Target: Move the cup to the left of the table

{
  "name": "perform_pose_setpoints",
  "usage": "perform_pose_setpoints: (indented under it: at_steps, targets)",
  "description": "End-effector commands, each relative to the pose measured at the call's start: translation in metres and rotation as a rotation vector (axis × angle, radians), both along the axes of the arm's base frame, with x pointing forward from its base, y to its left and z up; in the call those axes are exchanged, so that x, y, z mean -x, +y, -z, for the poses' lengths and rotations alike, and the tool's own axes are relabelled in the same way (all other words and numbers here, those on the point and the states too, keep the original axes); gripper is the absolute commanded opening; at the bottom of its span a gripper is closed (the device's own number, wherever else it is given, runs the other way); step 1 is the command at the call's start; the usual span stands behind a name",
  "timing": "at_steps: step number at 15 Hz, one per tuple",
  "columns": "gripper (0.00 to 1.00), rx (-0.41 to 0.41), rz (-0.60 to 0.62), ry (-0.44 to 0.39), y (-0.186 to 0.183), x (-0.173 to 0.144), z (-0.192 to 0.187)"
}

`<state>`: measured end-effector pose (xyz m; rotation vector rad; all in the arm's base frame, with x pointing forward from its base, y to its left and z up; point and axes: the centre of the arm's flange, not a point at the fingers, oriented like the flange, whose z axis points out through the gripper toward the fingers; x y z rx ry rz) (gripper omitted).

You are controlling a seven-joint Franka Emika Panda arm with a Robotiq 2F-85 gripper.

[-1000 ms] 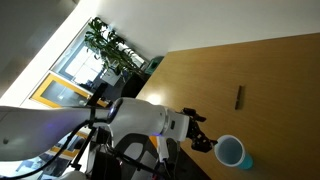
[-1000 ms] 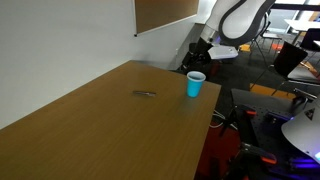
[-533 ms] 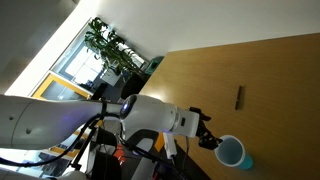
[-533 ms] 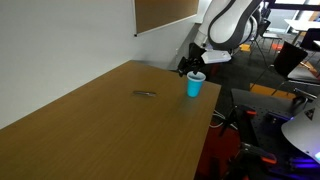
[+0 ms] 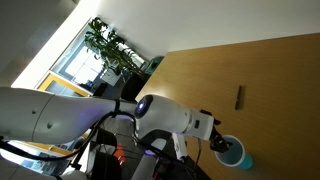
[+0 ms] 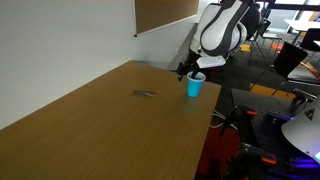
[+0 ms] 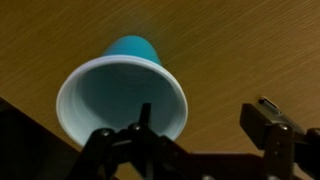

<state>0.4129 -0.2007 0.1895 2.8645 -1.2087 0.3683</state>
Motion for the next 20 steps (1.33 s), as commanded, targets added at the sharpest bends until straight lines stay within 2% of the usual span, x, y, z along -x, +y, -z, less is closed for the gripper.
perform_pose_setpoints:
  at_steps: [1, 9, 11, 15, 20]
  targets:
    - [0.61, 0.006, -0.005, 0.000, -0.010, -0.011, 0.007]
    - [0.00, 0.011, -0.007, 0.009, -0.012, -0.016, 0.012]
    - [0.00, 0.015, -0.007, 0.008, -0.011, -0.014, 0.007]
    - [0.02, 0.040, 0.004, 0.006, -0.008, -0.003, -0.029]
    - [0.02, 0.124, -0.058, -0.031, 0.002, -0.010, -0.076]
